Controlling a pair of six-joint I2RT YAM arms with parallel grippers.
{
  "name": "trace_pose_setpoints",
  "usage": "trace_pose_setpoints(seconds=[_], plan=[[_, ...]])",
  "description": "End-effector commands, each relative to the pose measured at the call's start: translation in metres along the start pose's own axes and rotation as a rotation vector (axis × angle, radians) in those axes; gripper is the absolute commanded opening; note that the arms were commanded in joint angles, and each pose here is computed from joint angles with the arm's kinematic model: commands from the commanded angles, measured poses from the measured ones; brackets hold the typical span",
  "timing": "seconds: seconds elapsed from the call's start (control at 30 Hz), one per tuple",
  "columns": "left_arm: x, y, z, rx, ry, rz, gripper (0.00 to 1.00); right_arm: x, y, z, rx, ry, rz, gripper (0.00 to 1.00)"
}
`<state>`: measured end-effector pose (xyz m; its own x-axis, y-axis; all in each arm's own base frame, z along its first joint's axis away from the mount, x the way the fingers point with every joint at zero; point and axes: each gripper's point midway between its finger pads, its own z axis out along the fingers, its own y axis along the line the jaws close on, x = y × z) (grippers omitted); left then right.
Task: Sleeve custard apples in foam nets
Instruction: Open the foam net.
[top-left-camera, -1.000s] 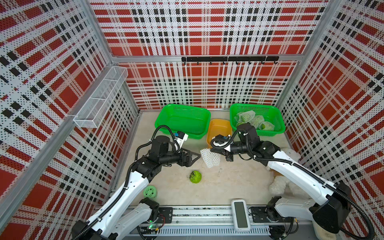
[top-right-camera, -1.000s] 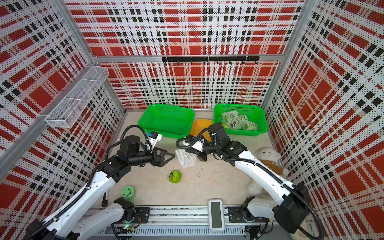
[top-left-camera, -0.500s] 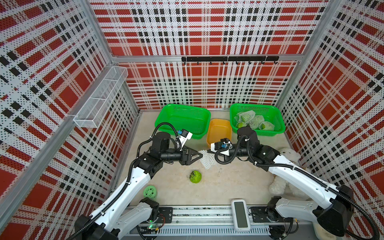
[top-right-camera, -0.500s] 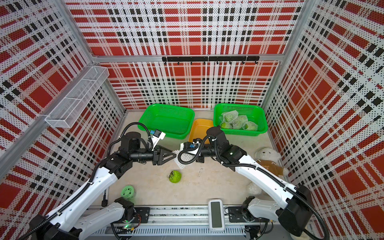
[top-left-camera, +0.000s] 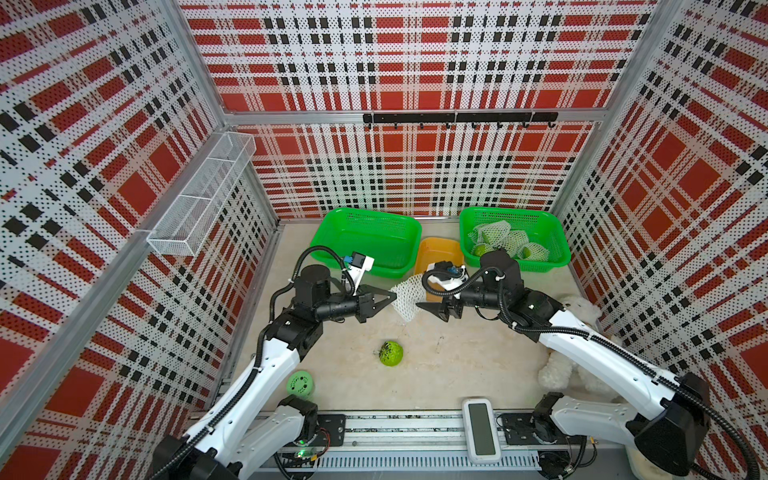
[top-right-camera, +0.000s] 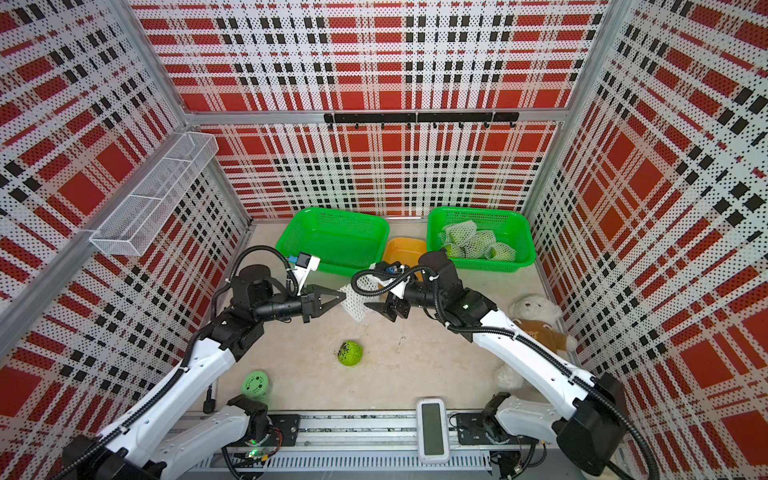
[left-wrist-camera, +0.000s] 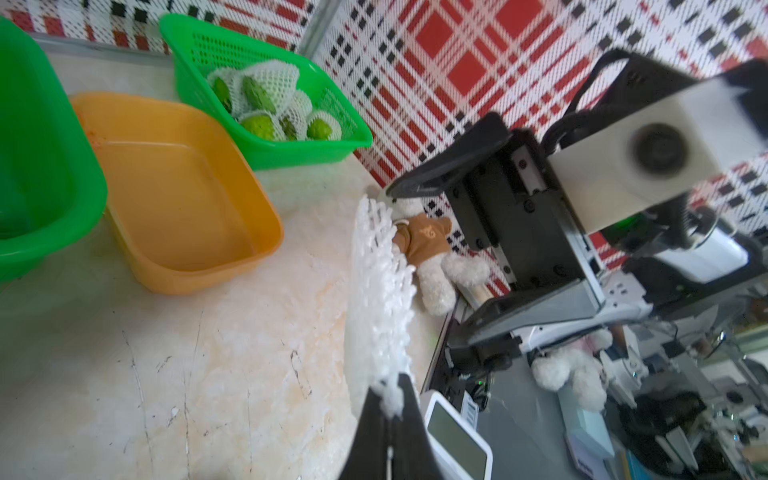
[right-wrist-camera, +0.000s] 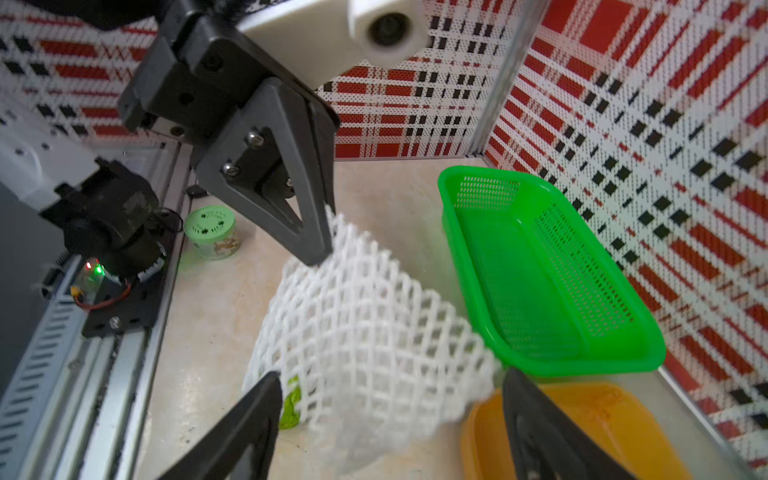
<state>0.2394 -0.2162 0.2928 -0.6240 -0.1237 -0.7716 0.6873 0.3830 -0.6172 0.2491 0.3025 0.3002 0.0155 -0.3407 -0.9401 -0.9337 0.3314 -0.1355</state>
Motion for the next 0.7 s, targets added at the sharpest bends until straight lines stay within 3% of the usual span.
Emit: trace_pose_setpoints(seconds=[0.0,0.1,0.2,0.33,0.53,0.63,0.67], plan=[[-0.044,-0.008,-0.019,0.025,-0.204,0.015,0.00,-0.030,0.002,-0.016,-0.009,-0.127,0.160,0.80],[-0.060,-0.009,-0.032,0.061,-0.304,-0.022,0.00,-0.035,0.008,-0.012,-0.066,-0.189,0.292,0.68],[-0.070,-0.013,-0.047,0.118,-0.394,-0.033,0.00,-0.045,0.018,-0.009,-0.172,-0.285,0.390,0.39],[-0.076,-0.026,-0.059,0.213,-0.446,-0.019,0.00,-0.065,0.028,-0.003,-0.358,-0.430,0.490,0.13],[-0.075,-0.047,-0.062,0.346,-0.427,0.013,0.00,-0.081,0.031,0.008,-0.557,-0.542,0.569,0.02],[-0.073,-0.052,-0.063,0.387,-0.414,0.023,0.00,-0.078,0.028,0.015,-0.548,-0.504,0.581,0.06],[-0.073,-0.051,-0.062,0.387,-0.412,0.023,0.00,-0.079,0.028,0.015,-0.542,-0.501,0.572,0.13]])
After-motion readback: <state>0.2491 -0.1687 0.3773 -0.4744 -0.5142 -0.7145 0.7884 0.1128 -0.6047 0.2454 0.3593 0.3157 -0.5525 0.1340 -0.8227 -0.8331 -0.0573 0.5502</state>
